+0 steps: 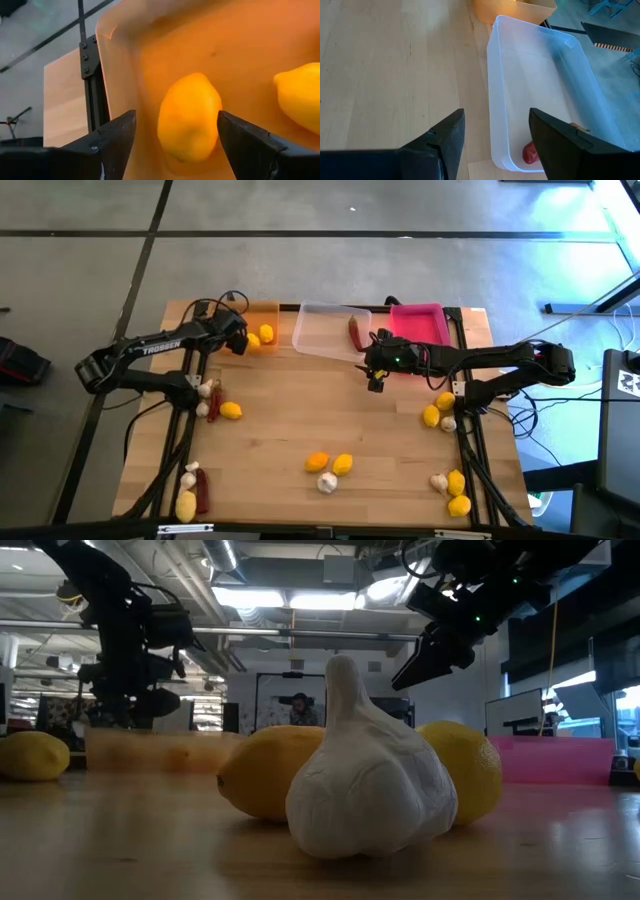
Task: Sort produce into baskets
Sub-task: Put the yellow lemon into the orange bin
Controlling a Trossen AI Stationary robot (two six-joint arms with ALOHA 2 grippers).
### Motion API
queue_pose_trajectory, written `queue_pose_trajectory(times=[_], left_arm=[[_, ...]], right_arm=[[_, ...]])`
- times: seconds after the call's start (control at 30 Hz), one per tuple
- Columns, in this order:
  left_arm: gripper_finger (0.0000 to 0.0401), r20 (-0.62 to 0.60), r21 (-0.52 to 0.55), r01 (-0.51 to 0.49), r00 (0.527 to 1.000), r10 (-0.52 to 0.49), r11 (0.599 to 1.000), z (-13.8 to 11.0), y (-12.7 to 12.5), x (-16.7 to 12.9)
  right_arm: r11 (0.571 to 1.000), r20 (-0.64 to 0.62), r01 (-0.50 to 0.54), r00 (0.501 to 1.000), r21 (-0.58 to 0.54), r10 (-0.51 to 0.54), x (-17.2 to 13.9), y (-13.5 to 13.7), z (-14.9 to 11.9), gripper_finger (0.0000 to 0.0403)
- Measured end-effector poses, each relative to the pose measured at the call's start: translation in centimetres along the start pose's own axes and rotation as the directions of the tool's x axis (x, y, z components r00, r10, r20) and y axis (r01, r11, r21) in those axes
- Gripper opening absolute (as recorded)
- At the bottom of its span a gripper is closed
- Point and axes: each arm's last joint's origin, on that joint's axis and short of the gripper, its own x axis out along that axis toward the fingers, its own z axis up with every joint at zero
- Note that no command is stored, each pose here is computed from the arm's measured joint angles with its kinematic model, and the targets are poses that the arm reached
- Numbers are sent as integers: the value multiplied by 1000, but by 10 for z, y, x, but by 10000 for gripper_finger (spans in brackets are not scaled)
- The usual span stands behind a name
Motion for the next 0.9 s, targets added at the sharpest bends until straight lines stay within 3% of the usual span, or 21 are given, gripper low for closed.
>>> queue_pose_trajectory(times=[0.3,0.47,0.63,0.9], left_arm=[[276,98,38,71,992,-74,997,12,-7,-23],[276,156,106,223,959,-238,969,14,-11,-47],[276,147,235,400,886,-439,886,7,-20,-67],[276,69,451,523,787,-613,723,-11,-39,-88]], right_arm=[[1000,0,0,1000,0,0,0,0,0,215],[1000,0,0,1000,0,0,0,0,0,215],[1000,1,0,1000,1,0,0,0,0,215],[1000,1,0,1000,0,0,0,0,0,215]])
